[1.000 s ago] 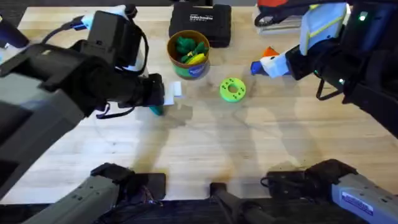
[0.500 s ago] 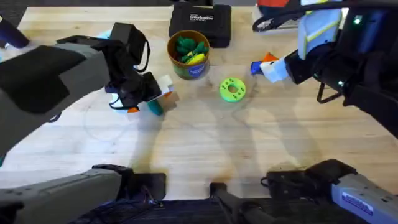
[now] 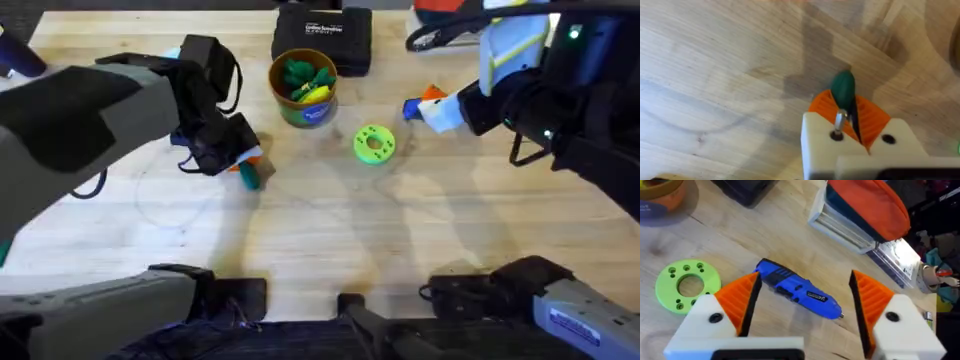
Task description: Pick up the gripper from the table and insert it into the empty holder that is missing its gripper. Then pick up a screw, insert it into the mounting hole, and use the screwdriver to tighten it. Finally, clean up the table by picking up the vegetable and placing it into the bucket.
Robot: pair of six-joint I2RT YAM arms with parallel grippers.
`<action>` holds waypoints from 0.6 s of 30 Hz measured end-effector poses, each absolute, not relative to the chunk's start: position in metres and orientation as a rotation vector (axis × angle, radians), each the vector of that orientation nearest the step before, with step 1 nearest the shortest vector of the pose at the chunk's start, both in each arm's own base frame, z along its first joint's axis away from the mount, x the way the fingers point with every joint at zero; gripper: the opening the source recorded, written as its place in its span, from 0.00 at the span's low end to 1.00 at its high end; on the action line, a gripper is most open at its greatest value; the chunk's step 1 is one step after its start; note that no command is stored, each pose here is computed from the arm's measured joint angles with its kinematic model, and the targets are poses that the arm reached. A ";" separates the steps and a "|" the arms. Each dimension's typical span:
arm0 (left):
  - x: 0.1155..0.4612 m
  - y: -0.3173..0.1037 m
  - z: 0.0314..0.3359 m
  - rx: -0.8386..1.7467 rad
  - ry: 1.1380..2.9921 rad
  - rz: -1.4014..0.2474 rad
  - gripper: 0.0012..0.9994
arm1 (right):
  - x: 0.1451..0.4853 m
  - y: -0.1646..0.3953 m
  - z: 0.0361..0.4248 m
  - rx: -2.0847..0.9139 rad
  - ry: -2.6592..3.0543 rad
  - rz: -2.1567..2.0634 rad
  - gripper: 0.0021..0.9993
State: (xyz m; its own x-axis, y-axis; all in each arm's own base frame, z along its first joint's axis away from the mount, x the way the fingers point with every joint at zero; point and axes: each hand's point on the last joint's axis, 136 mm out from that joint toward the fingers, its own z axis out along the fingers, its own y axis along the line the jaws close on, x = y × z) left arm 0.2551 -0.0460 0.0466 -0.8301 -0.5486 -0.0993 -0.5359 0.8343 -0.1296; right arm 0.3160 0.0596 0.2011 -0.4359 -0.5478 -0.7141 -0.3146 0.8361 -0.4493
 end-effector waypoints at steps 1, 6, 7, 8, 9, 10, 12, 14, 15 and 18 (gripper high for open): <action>0.254 -0.046 0.047 -0.857 2.886 -0.143 0.02 | 0.316 0.060 0.201 -0.632 2.058 -0.308 0.99; 0.248 -0.052 0.055 -0.869 2.931 -0.178 0.02 | 0.316 0.060 0.201 -0.632 2.058 -0.308 0.99; 0.250 -0.055 0.062 -0.867 2.932 -0.201 0.02 | 0.316 0.060 0.201 -0.632 2.059 -0.308 0.99; 0.255 -0.058 0.070 -0.863 2.926 -0.224 0.02 | 0.316 0.060 0.201 -0.632 2.058 -0.308 0.99; 0.260 -0.061 0.079 -0.857 2.916 -0.249 0.02 | 0.316 0.060 0.201 -0.632 2.058 -0.308 0.99; 0.267 -0.063 0.088 -0.850 2.899 -0.274 0.02 | 0.316 0.060 0.201 -0.632 2.058 -0.308 0.99; 0.282 -0.068 0.108 -0.829 2.855 -0.321 0.02 | 0.316 0.060 0.201 -0.632 2.058 -0.308 0.99; 0.296 -0.072 0.125 -0.807 2.806 -0.368 0.02 | 0.316 0.060 0.201 -0.632 2.059 -0.308 0.99; 0.303 -0.074 0.132 -0.796 2.780 -0.392 0.02 | 0.316 0.060 0.201 -0.632 2.059 -0.308 0.99; 0.330 -0.084 0.153 -0.744 2.677 -0.498 0.02 | 0.316 0.060 0.201 -0.632 2.058 -0.308 0.99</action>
